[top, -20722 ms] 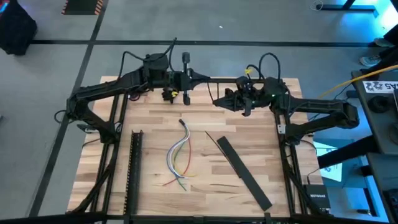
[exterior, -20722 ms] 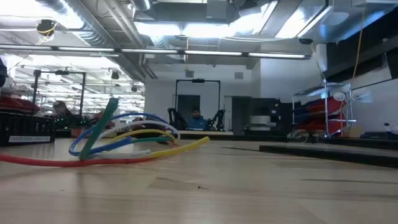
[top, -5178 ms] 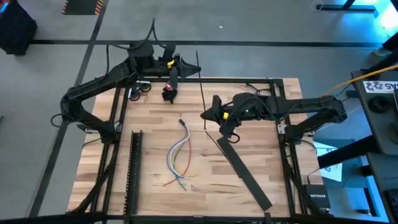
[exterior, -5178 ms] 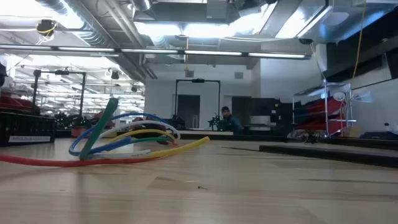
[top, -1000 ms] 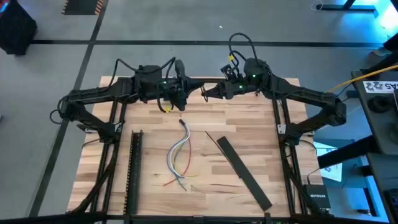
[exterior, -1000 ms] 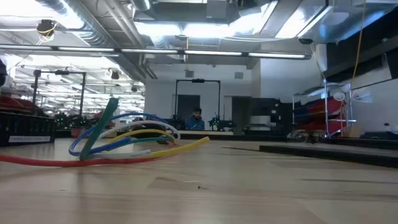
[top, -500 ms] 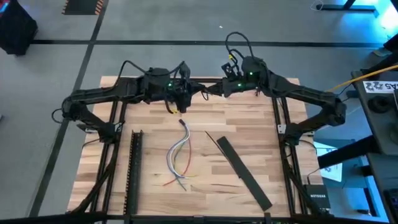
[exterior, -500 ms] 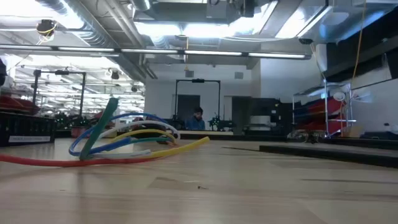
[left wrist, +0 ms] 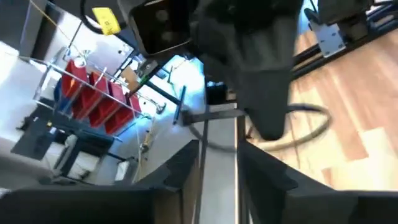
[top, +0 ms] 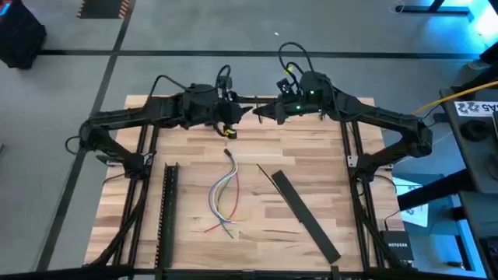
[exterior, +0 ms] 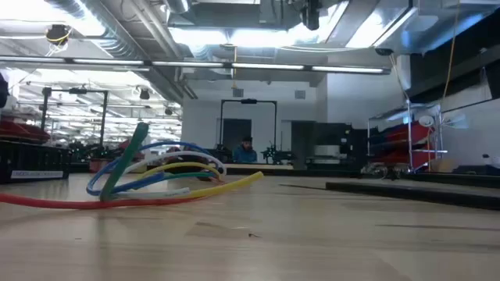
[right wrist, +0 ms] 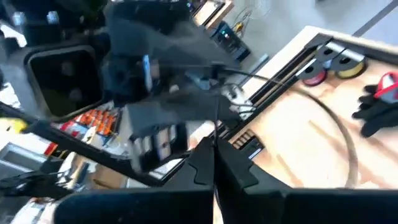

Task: Ziptie cables
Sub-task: Insert the left black zip tie tail into the locking head, then wrap the black zip tie loop on the cables

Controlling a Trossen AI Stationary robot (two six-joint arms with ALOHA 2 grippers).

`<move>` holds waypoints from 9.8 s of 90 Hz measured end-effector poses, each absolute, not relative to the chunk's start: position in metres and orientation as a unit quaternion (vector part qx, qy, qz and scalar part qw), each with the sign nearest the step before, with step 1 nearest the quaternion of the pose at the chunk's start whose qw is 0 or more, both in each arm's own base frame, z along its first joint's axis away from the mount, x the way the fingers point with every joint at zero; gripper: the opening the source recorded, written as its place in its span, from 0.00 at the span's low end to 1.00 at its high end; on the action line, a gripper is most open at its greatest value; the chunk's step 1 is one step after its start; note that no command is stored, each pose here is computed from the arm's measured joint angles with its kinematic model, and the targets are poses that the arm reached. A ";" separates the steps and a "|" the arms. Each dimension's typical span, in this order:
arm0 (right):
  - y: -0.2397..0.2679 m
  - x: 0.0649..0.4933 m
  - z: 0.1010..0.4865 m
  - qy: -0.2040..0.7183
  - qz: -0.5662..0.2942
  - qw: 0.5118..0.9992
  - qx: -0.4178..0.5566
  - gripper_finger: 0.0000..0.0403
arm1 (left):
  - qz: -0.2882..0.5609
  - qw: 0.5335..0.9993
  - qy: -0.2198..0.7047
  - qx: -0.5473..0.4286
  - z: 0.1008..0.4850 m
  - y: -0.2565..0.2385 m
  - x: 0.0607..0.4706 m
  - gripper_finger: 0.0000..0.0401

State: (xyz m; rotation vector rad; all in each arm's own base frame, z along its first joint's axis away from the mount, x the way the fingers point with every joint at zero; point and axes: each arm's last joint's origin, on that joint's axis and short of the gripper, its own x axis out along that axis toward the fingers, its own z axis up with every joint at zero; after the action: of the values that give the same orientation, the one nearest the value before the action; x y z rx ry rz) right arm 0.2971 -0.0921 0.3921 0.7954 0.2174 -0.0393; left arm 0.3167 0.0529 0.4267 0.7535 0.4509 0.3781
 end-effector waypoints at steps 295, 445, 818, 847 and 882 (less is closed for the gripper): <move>-0.075 0.296 0.273 0.332 -0.041 0.931 0.145 0.48 | 0.074 0.926 0.368 0.048 0.375 0.052 0.272 0.00; -0.027 0.430 0.161 0.502 -0.143 0.853 -0.016 0.04 | 0.150 0.940 0.305 -0.003 0.355 0.051 0.216 0.00; -0.056 0.411 0.174 0.180 -0.080 0.980 0.004 0.01 | 0.116 0.943 0.309 -0.033 0.263 0.057 0.260 0.10; -0.064 0.411 0.175 0.197 -0.094 0.976 0.014 0.00 | 0.165 0.879 0.446 -0.014 0.242 0.060 0.233 0.32; -0.064 0.411 0.174 0.200 -0.097 0.974 0.045 0.00 | 0.166 0.896 0.412 -0.008 0.168 0.094 0.229 0.36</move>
State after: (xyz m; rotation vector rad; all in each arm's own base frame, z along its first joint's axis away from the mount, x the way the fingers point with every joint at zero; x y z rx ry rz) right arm 0.4111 -0.0636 0.1743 0.0909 0.4027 -0.1955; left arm 0.2288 0.0944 0.1677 -0.0162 0.8548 0.3435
